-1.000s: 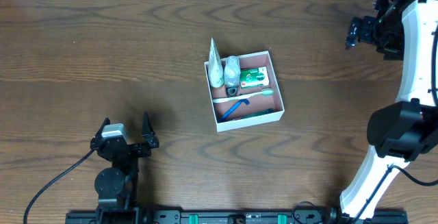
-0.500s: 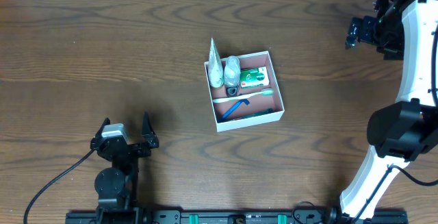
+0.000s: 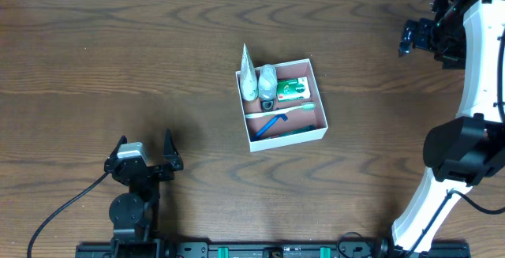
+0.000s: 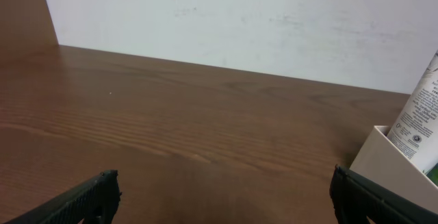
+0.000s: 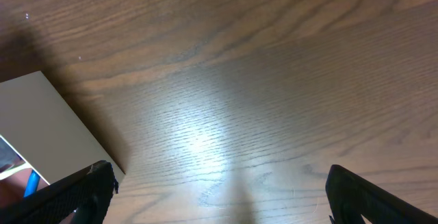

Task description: Pack container

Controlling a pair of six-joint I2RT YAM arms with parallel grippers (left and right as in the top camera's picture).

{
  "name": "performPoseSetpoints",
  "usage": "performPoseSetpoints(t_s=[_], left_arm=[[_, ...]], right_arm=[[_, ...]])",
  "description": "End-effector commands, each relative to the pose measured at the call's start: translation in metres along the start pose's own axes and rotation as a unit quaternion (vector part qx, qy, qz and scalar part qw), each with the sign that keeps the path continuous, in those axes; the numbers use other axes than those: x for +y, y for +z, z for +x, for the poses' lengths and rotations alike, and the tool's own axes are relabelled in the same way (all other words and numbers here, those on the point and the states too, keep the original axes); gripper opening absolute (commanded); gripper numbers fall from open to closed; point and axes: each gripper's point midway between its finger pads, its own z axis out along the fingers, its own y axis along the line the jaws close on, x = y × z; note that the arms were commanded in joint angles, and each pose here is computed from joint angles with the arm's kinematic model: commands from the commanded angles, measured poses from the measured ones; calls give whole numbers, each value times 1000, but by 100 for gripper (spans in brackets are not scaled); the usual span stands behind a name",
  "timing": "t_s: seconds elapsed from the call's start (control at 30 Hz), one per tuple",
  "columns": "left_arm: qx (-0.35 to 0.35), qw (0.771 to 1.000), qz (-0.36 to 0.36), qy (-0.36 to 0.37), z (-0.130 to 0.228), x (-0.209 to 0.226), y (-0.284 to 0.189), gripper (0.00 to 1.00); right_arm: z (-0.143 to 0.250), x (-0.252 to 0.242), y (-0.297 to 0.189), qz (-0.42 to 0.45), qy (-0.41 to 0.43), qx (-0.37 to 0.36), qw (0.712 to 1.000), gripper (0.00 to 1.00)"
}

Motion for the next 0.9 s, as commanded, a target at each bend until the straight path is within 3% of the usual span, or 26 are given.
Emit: performPoseSetpoints(t_s=[0.0,0.33,0.43,0.53,0.73,0.87], left_arm=[[27,1000,-9,12,18,5,1,98],[27,1000,-9,12,18,5,1,98],[27,1000,-9,12,18,5,1,98],[27,1000,-9,12,18,5,1,98],[27,1000,-9,12,18,5,1,98],[27,1000,-9,12,18,5,1,98]], right_arm=[[4,9,-27,-4,-20,-34,999,99],[53,65,-133,-45,-105,-165,980,99],[68,51,-171,16,-115,-233,966,99],[95,52,-199,4,-130,-268,955,99],[140,26,-212,-2,-124,-290,949,99],[146,21,-208,-24,-110,-345,932,99]])
